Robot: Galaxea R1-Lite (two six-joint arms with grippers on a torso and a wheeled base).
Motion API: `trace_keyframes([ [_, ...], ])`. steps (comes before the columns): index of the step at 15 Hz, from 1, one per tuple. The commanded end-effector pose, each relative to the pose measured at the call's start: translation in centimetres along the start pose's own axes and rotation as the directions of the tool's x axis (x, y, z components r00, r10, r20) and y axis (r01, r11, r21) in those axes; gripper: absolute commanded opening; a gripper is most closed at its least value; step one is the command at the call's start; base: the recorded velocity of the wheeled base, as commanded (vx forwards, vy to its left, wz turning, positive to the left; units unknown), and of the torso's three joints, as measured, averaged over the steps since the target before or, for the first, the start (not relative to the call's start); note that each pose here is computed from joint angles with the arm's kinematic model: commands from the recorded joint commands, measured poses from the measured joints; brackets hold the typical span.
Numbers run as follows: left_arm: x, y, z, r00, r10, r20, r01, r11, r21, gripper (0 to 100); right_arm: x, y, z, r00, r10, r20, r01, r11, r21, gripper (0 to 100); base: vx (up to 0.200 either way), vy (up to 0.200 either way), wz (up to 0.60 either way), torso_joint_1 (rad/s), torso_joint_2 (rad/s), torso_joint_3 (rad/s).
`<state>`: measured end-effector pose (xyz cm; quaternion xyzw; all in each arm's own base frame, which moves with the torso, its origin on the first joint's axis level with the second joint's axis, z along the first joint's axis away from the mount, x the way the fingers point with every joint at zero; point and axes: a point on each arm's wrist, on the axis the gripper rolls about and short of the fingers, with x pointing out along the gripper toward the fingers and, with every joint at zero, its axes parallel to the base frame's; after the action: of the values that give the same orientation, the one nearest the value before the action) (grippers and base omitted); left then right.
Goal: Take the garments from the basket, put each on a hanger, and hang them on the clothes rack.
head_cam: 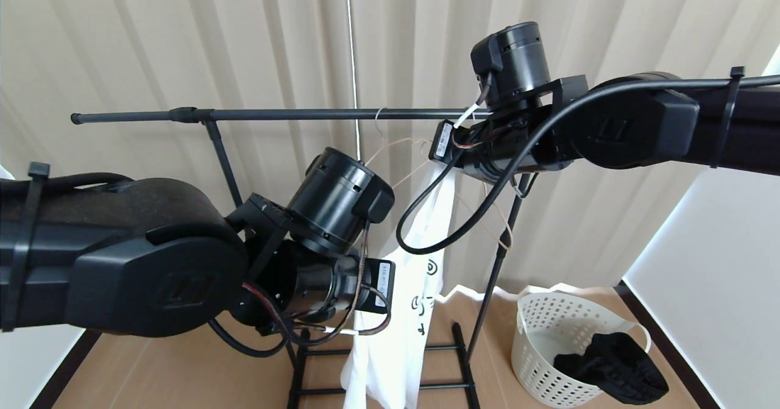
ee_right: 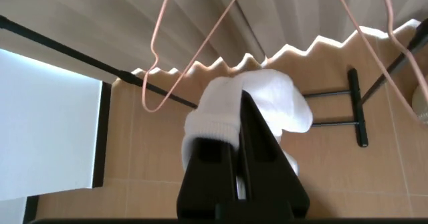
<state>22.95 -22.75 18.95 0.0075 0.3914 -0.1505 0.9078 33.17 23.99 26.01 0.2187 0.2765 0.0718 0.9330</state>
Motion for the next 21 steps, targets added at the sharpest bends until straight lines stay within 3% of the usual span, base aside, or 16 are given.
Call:
trace_keyframes([
  [1,0.5,1.1,1.2,0.998,0.050,0.030,-0.049,0.998,-0.039,0,-2.8,-0.9,0.6,1.000,0.002,0.009,-0.002,1.000,0.009,0,0.000,0.000,0.00,0.000,0.00,0.000],
  [4,1.1,2.6,3.5,0.979,0.171,0.109,-0.159,0.981,-0.107,0,-5.5,-2.7,-0.1,0.999,0.009,-0.039,-0.008,1.000,0.029,0,0.000,0.000,0.00,0.000,0.00,0.000],
  [6,1.7,3.0,4.7,0.971,0.198,0.134,-0.177,0.972,-0.158,0,-6.2,-3.3,-0.5,0.999,-0.005,-0.054,0.006,1.000,0.018,0,0.000,0.000,0.00,0.000,0.00,0.000],
  [9,1.6,2.8,5.8,0.964,0.181,0.196,-0.140,0.968,-0.207,0,-7.2,-3.8,-0.5,0.998,-0.019,-0.052,0.018,1.000,-0.021,0,0.000,0.000,0.00,0.000,0.00,0.000],
  [10,1.4,2.5,6.3,0.956,0.156,0.250,-0.102,0.971,-0.218,0,-7.5,-4.3,-1.0,0.998,-0.033,-0.061,0.028,0.997,-0.074,0,0.000,0.000,0.00,0.000,0.00,0.000],
  [14,0.0,1.6,7.8,0.920,0.100,0.379,-0.017,0.976,-0.217,0,-6.8,-5.0,-2.3,0.992,-0.114,-0.060,0.102,0.979,-0.175,0,0.000,0.000,0.00,0.000,0.00,0.000],
  [17,-1.1,1.3,8.4,0.905,0.082,0.418,0.012,0.976,-0.218,0,-6.3,-5.5,-3.1,0.986,-0.141,-0.084,0.120,0.968,-0.221,0,0.000,0.000,0.00,0.000,0.00,0.000],
  [18,-1.4,1.4,8.6,0.901,0.079,0.428,0.017,0.976,-0.216,0,-6.1,-5.7,-3.4,0.985,-0.149,-0.092,0.123,0.963,-0.239,100,0.000,0.000,0.00,0.000,0.00,0.000],
  [21,-2.0,0.8,9.0,0.891,0.062,0.449,0.036,0.978,-0.205,0,-5.7,-6.7,-4.8,0.974,-0.186,-0.133,0.133,0.933,-0.334,100,0.000,0.000,0.00,0.000,0.00,0.000],
])
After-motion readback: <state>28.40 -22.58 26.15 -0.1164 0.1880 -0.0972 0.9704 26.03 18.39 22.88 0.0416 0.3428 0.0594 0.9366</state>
